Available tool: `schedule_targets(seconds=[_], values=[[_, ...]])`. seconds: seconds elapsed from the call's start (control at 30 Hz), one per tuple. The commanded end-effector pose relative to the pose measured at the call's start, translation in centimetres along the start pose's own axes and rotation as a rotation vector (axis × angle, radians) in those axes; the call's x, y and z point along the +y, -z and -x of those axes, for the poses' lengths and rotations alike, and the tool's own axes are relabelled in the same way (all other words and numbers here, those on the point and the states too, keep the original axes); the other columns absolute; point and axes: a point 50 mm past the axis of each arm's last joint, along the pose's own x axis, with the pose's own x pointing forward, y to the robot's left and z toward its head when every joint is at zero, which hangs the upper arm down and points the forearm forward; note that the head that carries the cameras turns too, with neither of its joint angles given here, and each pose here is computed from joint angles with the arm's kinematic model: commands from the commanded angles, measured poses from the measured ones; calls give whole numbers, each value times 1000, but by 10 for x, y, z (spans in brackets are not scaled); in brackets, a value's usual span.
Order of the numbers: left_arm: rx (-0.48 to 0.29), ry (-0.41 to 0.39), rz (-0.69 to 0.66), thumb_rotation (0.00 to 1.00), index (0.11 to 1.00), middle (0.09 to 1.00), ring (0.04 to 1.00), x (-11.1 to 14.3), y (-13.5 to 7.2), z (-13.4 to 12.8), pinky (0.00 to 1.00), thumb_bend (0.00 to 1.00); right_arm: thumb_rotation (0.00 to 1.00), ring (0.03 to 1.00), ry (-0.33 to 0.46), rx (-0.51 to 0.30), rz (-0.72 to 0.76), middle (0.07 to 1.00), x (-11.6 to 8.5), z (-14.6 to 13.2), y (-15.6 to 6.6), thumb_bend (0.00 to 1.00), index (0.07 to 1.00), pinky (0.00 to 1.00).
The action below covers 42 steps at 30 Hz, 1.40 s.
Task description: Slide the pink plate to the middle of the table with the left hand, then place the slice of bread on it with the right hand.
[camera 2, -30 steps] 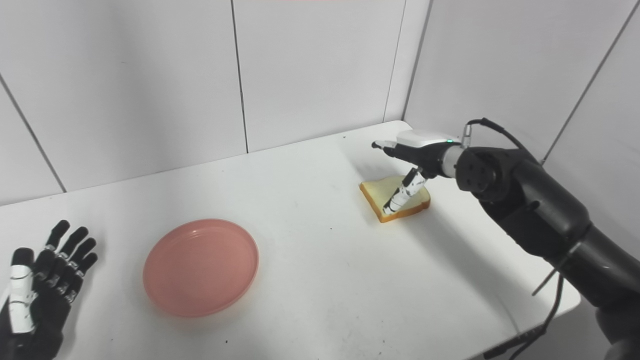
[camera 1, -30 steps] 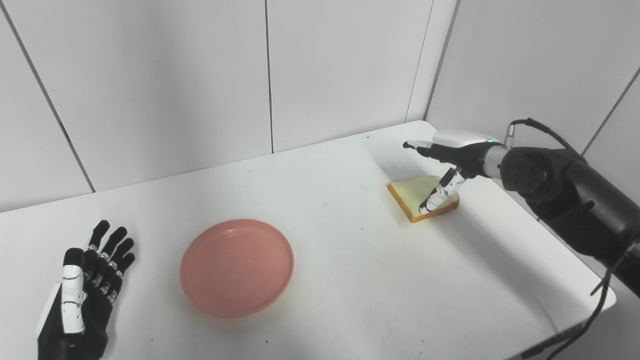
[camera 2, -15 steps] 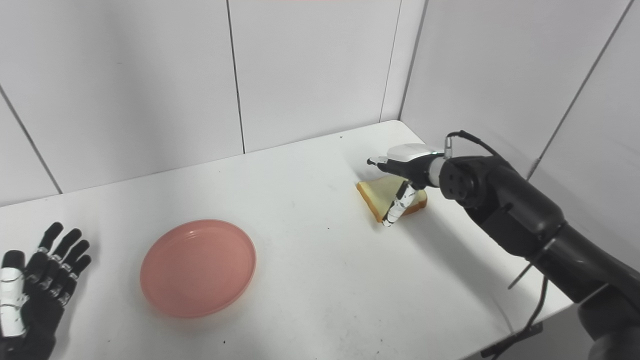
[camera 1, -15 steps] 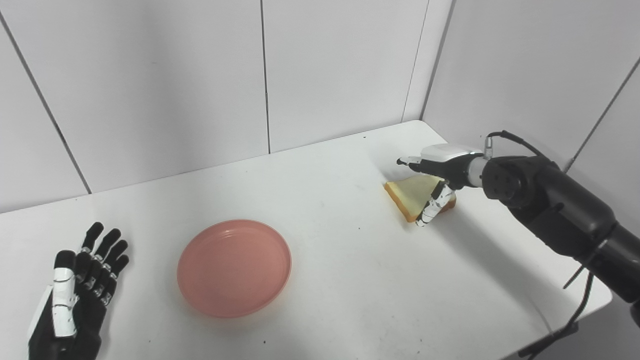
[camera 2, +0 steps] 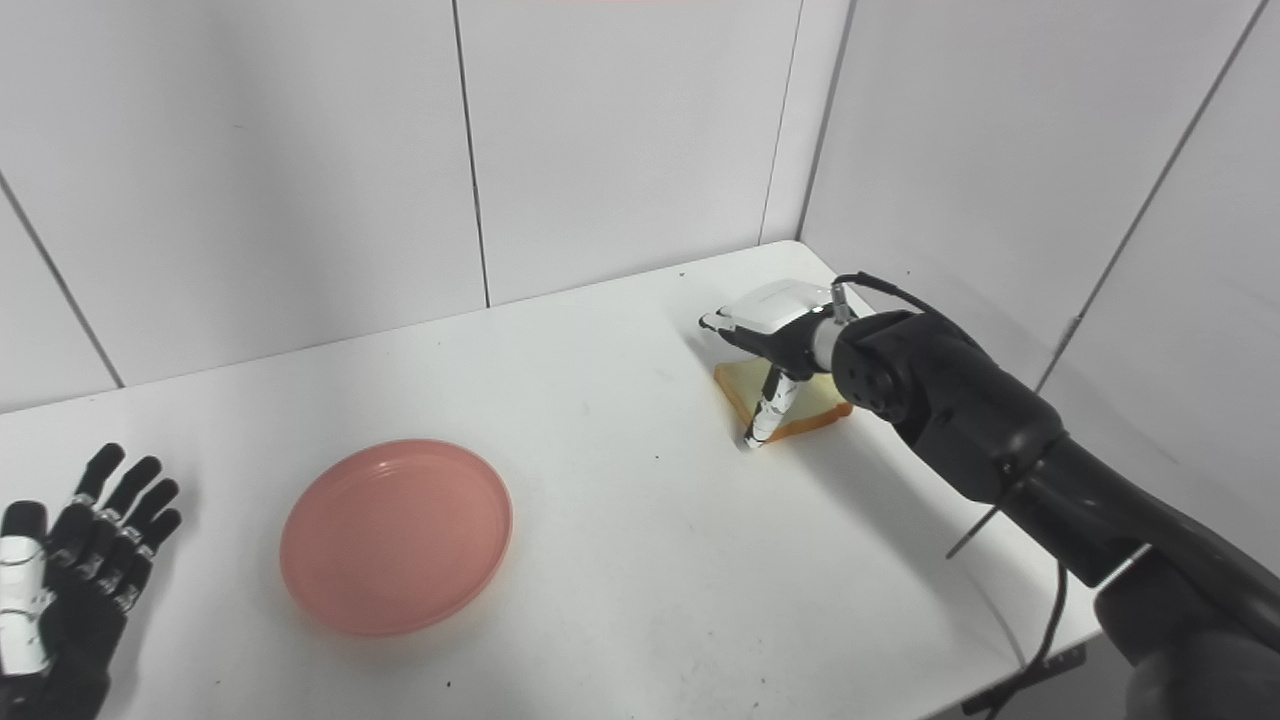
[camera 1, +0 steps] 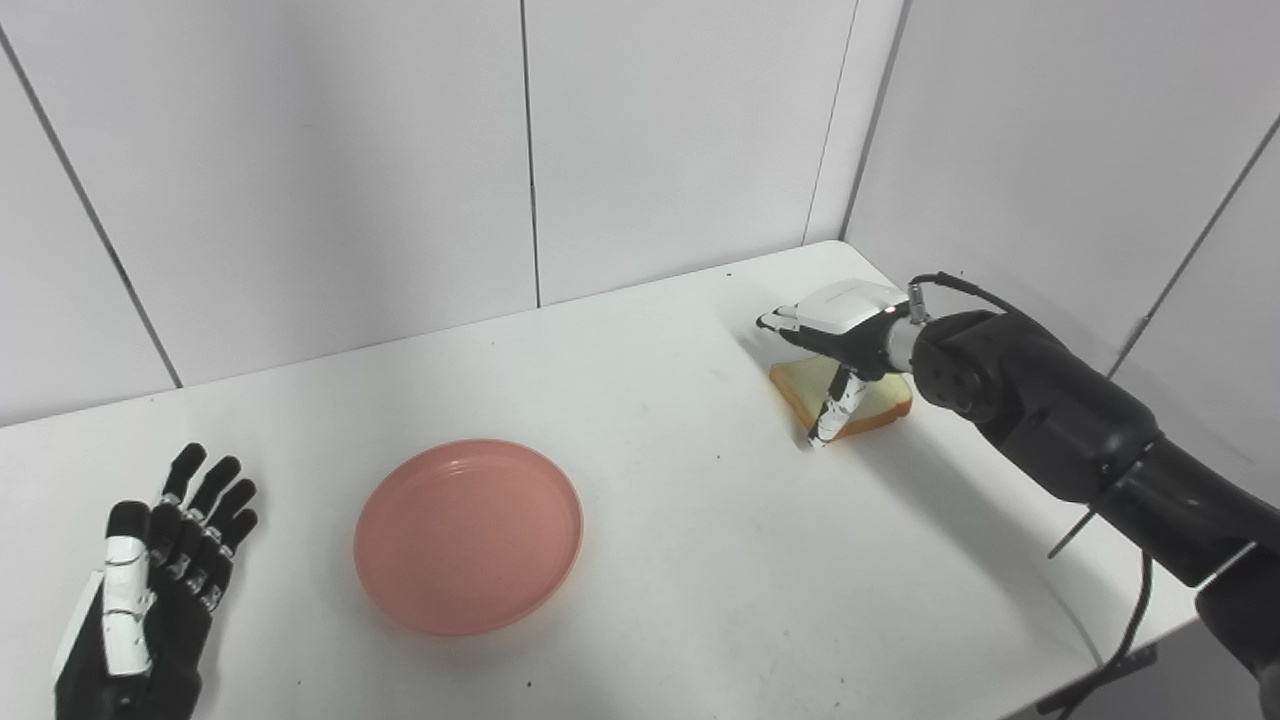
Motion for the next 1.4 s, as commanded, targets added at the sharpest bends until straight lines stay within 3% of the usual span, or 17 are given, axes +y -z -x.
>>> schedule_targets(seconds=[0.0, 0.77, 0.9, 0.97, 1.03, 1.1, 1.13, 1.17, 1.23, 1.27, 1.3, 1.37], values=[[-57, 18, -19, 1000, 966, 957, 949, -3, -16, -4, 966, 694, 364, 1000, 56, 27, 43, 1000, -30, 3, 12, 1000, 1000, 1000], [-55, 22, -23, 1000, 961, 955, 950, -2, -17, -1, 965, 703, 287, 1000, -111, 210, -24, 1000, -32, -17, 45, 1000, 1000, 940], [-52, 22, -22, 1000, 961, 953, 949, -2, -20, 0, 963, 702, 243, 984, -134, 224, -58, 1000, -28, -22, 45, 1000, 1000, 877], [-53, 22, -23, 1000, 960, 955, 949, -2, -21, 1, 962, 700, 234, 922, -144, 226, -73, 988, -27, -24, 45, 1000, 998, 770], [-53, 22, -25, 1000, 959, 953, 947, -2, -22, 1, 961, 698, 211, 914, -137, 221, -67, 981, -25, -24, 44, 1000, 995, 768], [-53, 25, -26, 1000, 961, 955, 952, -2, -22, 1, 965, 699, 213, 804, -107, 204, -55, 873, -25, -24, 42, 995, 951, 656], [-54, 27, -26, 1000, 964, 957, 956, -2, -23, 1, 970, 699, 165, 732, -91, 196, -58, 797, -25, -24, 42, 914, 886, 595], [-52, 27, -27, 1000, 965, 958, 957, -2, -23, 1, 972, 698, 148, 707, -51, 164, -75, 771, -25, -23, 42, 886, 863, 575], [-48, 25, -28, 1000, 968, 960, 958, -2, -23, 2, 976, 706, 24, 615, 1, 129, -93, 666, -24, -21, 42, 763, 689, 566], [-47, 24, -28, 1000, 968, 960, 958, -2, -23, 2, 976, 706, 15, 603, 15, 123, -96, 653, -24, -21, 42, 750, 670, 562], [-45, 23, -24, 1000, 969, 959, 957, -2, -23, 2, 974, 707, 5, 566, 41, 120, -101, 564, -23, -21, 42, 598, 536, 543], [-45, 22, -23, 1000, 969, 959, 958, -3, -23, 1, 975, 706, 1, 547, 86, 113, -110, 536, -19, -21, 41, 549, 490, 528]])
